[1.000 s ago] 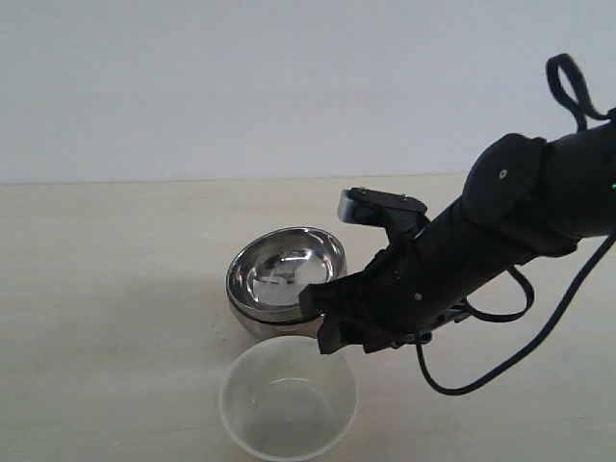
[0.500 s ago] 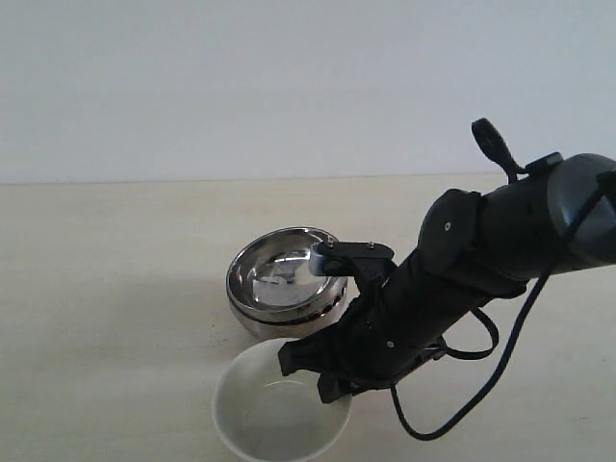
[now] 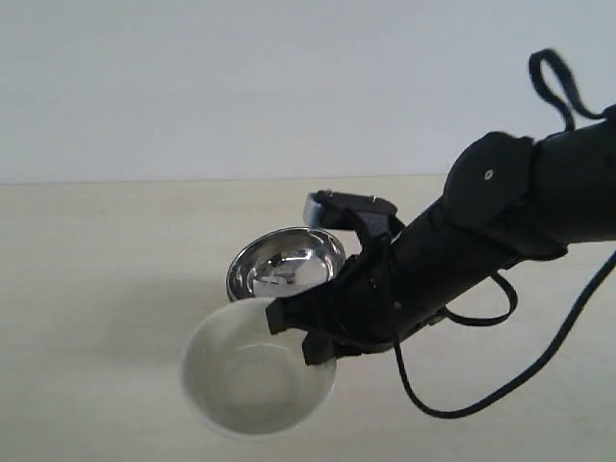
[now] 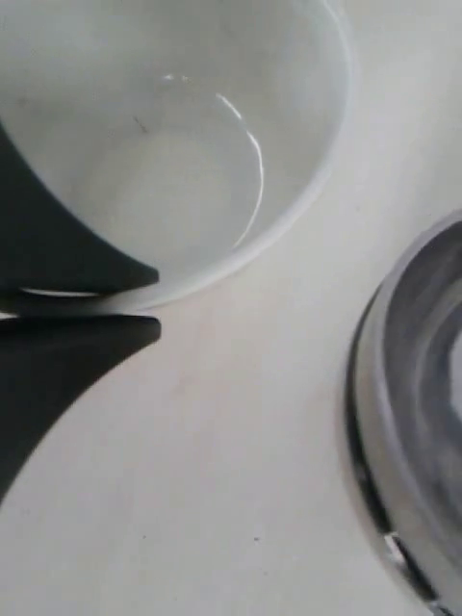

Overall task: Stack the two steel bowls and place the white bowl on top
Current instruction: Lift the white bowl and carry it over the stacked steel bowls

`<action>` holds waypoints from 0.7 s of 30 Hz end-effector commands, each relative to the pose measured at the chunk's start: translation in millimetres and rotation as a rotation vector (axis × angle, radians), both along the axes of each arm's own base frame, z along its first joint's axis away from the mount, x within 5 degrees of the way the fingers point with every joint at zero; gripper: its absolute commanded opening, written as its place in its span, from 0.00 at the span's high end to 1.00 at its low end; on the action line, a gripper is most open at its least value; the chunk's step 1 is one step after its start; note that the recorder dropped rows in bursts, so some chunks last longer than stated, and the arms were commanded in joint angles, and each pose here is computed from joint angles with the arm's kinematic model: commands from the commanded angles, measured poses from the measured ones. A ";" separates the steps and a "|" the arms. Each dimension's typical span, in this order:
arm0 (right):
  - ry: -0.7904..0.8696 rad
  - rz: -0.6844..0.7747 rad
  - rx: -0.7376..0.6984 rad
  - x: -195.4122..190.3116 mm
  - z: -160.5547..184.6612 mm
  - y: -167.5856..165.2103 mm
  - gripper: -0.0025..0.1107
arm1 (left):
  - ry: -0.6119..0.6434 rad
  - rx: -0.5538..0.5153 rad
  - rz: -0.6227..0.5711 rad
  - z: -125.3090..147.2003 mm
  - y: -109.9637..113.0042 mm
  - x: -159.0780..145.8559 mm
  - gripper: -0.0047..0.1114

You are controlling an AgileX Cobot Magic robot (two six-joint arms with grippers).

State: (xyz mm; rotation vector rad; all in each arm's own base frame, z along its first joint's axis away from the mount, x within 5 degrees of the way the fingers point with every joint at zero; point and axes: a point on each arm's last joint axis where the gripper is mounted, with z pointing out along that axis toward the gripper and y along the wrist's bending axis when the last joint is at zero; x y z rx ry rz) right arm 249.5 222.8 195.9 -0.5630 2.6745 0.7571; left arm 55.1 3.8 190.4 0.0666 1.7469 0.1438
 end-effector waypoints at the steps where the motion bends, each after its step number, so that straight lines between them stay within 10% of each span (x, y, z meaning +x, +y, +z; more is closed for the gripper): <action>1: -0.113 -0.022 0.088 -4.5 44.1 -4.5 0.98 | -0.008 -0.016 0.001 -0.3 -0.2 0.0 0.93; 9: -0.200 -0.057 0.147 20.1 109.0 10.9 0.98 | -0.008 -0.016 0.001 -0.3 -0.2 0.0 0.93; 21: -0.179 -0.151 -0.076 62.3 102.2 16.0 0.98 | -0.008 -0.016 0.001 -0.3 -0.2 0.0 0.93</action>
